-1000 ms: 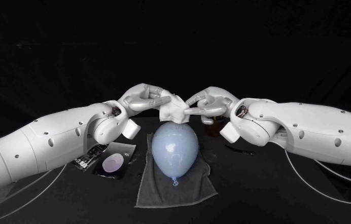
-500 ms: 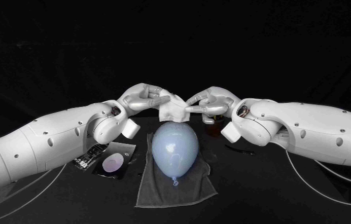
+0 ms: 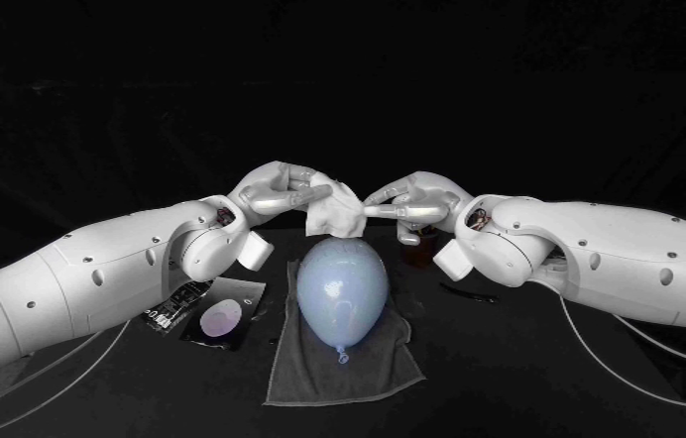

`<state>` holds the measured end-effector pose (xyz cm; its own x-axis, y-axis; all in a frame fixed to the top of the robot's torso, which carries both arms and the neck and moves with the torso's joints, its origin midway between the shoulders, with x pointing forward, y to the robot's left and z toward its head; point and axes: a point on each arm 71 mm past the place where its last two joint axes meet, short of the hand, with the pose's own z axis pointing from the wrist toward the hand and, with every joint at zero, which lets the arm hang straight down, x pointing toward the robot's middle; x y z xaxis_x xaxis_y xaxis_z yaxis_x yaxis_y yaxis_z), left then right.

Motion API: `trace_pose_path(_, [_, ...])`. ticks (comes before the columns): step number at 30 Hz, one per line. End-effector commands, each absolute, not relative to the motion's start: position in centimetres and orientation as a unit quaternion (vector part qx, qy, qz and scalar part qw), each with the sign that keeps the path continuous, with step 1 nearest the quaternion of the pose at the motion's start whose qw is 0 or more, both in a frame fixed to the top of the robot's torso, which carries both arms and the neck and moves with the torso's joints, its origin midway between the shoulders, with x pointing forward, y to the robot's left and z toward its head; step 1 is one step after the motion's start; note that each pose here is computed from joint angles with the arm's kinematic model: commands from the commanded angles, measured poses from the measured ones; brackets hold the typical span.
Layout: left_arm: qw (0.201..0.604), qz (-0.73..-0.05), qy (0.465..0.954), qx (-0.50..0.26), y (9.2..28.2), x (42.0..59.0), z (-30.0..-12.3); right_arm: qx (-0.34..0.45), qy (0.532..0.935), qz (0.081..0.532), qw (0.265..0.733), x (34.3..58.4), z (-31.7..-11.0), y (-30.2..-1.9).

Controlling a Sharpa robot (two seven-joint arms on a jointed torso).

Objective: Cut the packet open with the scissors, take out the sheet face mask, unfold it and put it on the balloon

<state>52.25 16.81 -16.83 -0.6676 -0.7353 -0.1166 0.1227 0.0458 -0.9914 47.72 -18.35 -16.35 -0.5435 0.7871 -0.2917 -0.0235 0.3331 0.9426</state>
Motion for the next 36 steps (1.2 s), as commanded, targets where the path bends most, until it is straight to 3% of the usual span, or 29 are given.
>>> trace_pose_path(1, [0.309, -0.670, 0.635, -0.230, 16.5, 52.0, -16.5, 0.273, 0.713, 0.521, 0.383, 47.7, -16.4, -18.3])
trace_pose_path(11, [0.290, -0.676, 0.645, -0.207, 16.1, 51.5, -16.5, 0.293, 0.695, 0.526, 0.393, 48.4, -16.3, -18.7])
trace_pose_path(22, [0.308, -0.667, 0.652, -0.186, 16.1, 51.4, -16.5, 0.304, 0.675, 0.531, 0.411, 49.5, -16.0, -18.8])
trace_pose_path(36, [0.342, -0.649, 0.663, -0.147, 16.1, 51.3, -16.5, 0.289, 0.677, 0.555, 0.388, 48.8, -15.3, -17.7])
